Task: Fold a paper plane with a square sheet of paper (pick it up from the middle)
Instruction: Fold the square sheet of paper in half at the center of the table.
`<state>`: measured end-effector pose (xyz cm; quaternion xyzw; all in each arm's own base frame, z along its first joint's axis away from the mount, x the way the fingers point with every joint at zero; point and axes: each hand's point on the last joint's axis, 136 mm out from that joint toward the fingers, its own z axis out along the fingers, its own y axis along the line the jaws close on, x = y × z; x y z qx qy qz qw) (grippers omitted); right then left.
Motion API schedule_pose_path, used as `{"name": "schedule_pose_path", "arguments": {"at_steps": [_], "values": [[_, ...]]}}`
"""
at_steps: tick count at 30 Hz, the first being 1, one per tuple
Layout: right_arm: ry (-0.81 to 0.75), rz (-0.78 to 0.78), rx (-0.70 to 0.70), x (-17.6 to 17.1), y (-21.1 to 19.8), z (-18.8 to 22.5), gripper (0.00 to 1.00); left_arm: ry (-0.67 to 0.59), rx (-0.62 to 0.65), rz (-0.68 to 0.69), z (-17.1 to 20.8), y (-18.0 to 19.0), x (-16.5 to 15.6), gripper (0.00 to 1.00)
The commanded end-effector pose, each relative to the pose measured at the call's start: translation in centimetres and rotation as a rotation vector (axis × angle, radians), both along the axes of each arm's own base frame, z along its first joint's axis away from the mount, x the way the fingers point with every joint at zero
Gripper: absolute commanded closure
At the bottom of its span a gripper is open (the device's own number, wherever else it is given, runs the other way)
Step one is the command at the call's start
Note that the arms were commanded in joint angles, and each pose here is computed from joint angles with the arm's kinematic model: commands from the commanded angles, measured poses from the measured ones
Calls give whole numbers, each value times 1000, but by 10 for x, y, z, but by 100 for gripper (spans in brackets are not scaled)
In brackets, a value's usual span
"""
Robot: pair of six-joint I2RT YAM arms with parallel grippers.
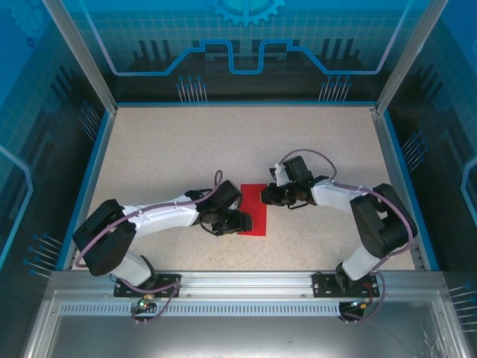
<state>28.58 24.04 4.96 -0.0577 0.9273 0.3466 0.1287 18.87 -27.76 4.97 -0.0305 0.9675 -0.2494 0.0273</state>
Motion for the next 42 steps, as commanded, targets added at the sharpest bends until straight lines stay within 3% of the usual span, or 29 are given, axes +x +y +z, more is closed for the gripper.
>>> {"name": "schedule_pose_path", "arguments": {"at_steps": [1, 15, 24, 42], "values": [[18, 12, -31, -15, 0, -4, 85, -20, -48, 94, 2, -7, 1, 34], [55, 58, -65, -55, 3, -9, 86, -83, 18, 84, 2, 5, 5, 32], [97, 77, -107, -90, 0, -18, 86, -97, -32, 94, 9, 4, 10, 31], [144, 81, -188, -104, -6, -49, 86, -77, -63, 121, -6, 8, 8, 30]]}}
